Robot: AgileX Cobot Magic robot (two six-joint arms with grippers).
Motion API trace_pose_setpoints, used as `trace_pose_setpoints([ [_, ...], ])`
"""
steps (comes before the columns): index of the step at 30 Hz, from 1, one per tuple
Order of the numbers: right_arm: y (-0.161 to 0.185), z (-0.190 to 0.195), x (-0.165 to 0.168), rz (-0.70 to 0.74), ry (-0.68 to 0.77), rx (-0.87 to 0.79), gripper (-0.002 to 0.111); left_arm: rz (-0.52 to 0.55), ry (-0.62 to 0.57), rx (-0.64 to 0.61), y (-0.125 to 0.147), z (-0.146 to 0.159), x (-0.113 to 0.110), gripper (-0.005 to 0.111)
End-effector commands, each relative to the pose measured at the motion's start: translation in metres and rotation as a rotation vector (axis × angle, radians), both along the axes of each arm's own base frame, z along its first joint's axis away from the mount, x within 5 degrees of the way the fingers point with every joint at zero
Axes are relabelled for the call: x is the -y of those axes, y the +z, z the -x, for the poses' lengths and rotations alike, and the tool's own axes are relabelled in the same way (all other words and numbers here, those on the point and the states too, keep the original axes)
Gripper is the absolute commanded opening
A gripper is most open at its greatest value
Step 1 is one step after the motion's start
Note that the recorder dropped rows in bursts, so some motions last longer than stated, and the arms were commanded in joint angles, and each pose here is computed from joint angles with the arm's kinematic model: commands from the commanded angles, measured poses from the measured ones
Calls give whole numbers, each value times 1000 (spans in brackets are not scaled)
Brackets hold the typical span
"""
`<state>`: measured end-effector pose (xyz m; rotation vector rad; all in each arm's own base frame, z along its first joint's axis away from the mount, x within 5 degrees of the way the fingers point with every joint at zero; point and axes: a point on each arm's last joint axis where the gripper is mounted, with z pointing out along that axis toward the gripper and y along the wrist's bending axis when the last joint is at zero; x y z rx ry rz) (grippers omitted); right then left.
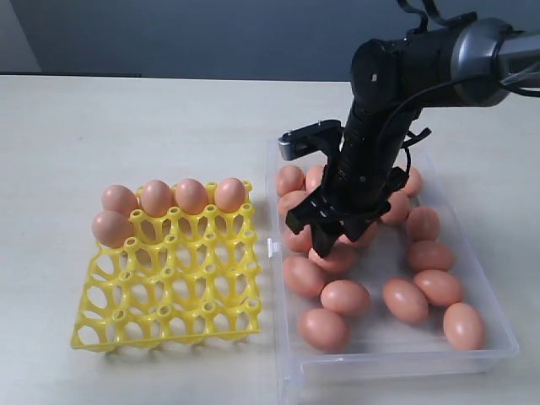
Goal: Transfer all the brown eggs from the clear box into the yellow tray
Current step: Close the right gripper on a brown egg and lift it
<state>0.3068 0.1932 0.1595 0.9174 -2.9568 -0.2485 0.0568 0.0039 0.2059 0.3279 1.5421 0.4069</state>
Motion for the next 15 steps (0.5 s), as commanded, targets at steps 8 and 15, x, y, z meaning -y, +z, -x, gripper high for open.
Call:
trace_pose_setpoints([
  [8, -16, -5, -2, 1, 32, -4, 51, 1, -12, 9, 1, 0, 1, 0],
  [15, -16, -3, 0, 23, 51, -20, 25, 1, -12, 9, 1, 0, 1, 0],
])
